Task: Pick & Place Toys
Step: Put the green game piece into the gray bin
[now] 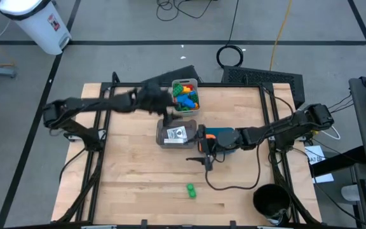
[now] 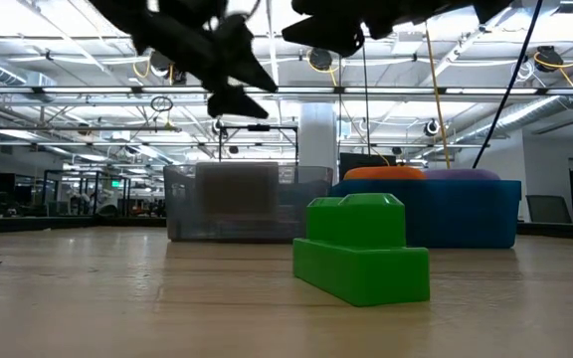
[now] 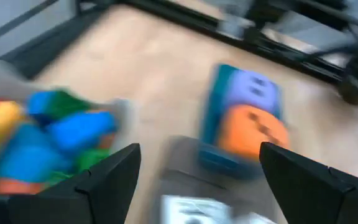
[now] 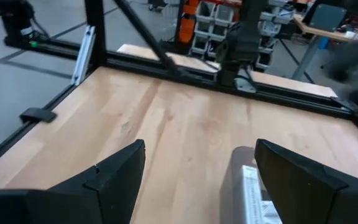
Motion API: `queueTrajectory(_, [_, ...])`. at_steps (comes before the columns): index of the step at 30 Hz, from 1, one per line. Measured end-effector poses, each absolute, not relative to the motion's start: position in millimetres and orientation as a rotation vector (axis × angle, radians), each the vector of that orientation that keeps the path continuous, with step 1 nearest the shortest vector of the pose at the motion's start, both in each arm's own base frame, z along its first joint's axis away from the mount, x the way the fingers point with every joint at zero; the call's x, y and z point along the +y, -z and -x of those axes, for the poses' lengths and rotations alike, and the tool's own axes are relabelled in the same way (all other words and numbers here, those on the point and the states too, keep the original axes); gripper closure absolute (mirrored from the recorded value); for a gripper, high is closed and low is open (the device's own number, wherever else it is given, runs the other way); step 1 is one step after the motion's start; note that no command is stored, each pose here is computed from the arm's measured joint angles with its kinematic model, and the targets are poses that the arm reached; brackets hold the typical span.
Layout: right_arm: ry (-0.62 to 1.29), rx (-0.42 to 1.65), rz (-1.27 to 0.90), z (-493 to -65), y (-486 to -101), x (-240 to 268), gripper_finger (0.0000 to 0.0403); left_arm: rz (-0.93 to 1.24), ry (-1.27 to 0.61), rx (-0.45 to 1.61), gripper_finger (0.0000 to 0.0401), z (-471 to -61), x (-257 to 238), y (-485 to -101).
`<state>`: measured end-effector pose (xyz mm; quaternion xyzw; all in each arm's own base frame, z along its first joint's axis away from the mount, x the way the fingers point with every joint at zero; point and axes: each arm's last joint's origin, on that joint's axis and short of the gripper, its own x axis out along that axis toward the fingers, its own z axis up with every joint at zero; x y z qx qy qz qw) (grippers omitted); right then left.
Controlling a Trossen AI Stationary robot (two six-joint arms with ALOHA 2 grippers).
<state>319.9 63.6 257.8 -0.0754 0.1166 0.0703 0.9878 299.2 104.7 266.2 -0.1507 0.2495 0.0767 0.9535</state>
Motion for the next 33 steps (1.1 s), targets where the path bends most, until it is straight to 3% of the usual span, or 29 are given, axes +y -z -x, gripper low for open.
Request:
queueTrajectory(5, [-0.195,0.244,0.166,-315.8,-256.5,79.9,0.011,0.2,-0.142,0.441,0.0064,-279.8,46.5,-252.8])
queueTrajectory(10, [-0.261,0.242,0.168,-309.4,-256.2,101.7,0.011,0.227,-0.222,0.382,0.0064,-243.9,27.6,-243.6])
queueTrajectory(18, [-0.263,0.344,0.195,-313.0,-227.9,159.7,0.0106,0.298,-0.046,0.117,0.0064,-198.4,-6.8,-229.7])
queueTrajectory(26, [-0.13,0.623,0.048,-335.6,-214.4,202.3,0.0084,0.41,0.119,0.073,0.0064,-180.3,-37.4,-209.1])
queueTrajectory(33, [-0.021,0.875,-0.041,-350.8,-173.0,223.4,0.0096,0.487,0.073,0.085,0.0064,-177.9,-54.6,-205.4])
